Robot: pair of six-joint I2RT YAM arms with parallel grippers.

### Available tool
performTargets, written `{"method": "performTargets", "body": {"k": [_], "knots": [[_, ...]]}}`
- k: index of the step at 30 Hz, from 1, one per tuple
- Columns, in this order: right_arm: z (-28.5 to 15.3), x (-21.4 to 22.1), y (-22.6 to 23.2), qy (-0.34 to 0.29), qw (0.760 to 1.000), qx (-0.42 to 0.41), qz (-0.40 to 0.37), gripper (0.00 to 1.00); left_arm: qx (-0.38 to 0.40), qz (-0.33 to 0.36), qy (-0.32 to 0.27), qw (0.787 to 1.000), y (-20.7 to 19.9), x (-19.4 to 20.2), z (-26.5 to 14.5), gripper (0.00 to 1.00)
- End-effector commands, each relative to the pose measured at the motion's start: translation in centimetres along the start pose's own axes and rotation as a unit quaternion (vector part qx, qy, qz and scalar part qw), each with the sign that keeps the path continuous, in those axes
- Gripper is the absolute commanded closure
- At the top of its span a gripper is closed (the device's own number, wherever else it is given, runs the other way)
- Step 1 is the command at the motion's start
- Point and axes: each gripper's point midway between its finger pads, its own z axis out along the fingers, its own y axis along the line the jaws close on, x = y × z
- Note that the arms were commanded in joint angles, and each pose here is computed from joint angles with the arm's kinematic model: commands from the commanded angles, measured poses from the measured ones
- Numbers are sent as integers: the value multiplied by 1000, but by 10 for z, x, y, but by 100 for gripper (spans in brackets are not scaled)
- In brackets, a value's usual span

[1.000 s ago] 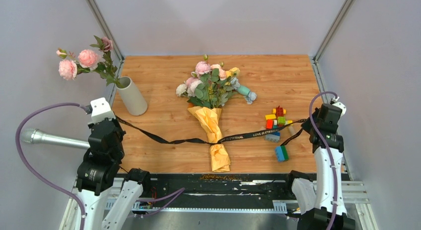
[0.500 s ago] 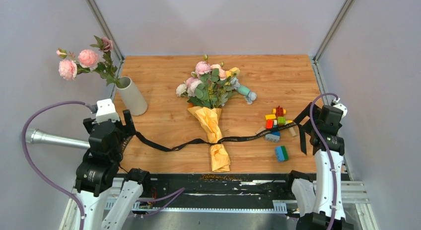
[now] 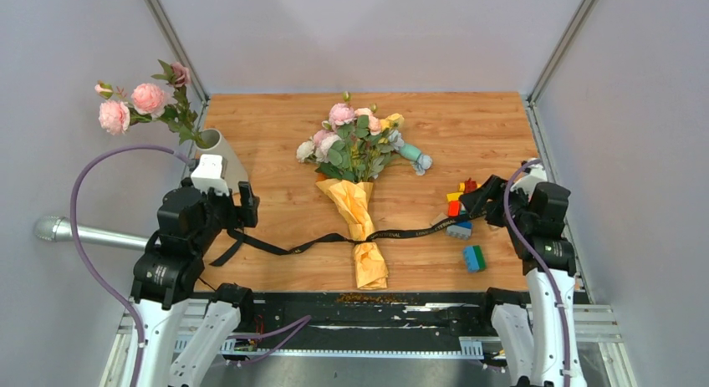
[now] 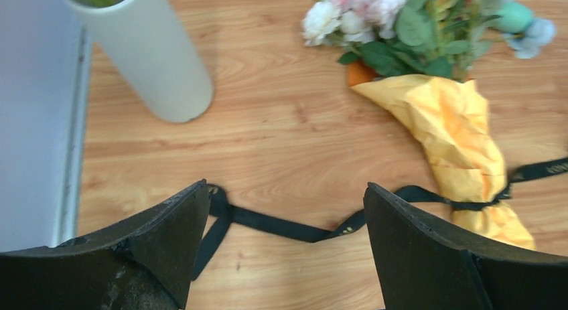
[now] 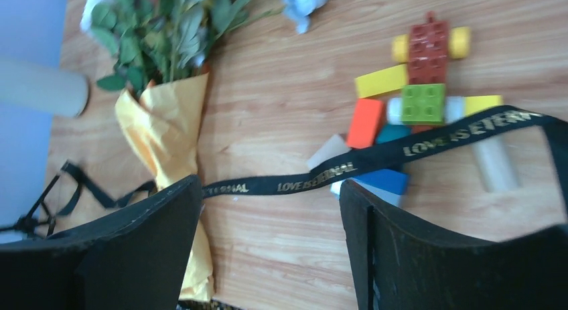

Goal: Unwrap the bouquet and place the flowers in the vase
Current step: Untie the ribbon from the wrapping paper.

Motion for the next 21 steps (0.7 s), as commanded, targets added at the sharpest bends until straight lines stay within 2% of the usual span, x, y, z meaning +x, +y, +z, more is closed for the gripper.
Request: {"method": "performTargets", "body": {"k": [1, 5, 9, 17, 19, 21], "knots": [[7, 11, 38, 15, 995, -92, -42, 26, 109, -31, -14, 993, -43, -16, 11, 9], [18, 41, 70, 48, 987, -140, -65, 32, 148, -59, -4, 987, -60, -8, 19, 10], [31, 72, 88, 71, 983, -151, -72, 41, 175, -90, 7, 981, -77, 3, 24, 10], [40, 144, 123, 144, 969, -183, -86, 43, 240, -133, 55, 960, -134, 47, 41, 10], [40, 166, 128, 169, 963, -189, -86, 43, 264, -138, 76, 952, -154, 69, 42, 10], [40, 186, 130, 189, 959, -190, -88, 43, 281, -151, 75, 945, -170, 76, 44, 10]]}}
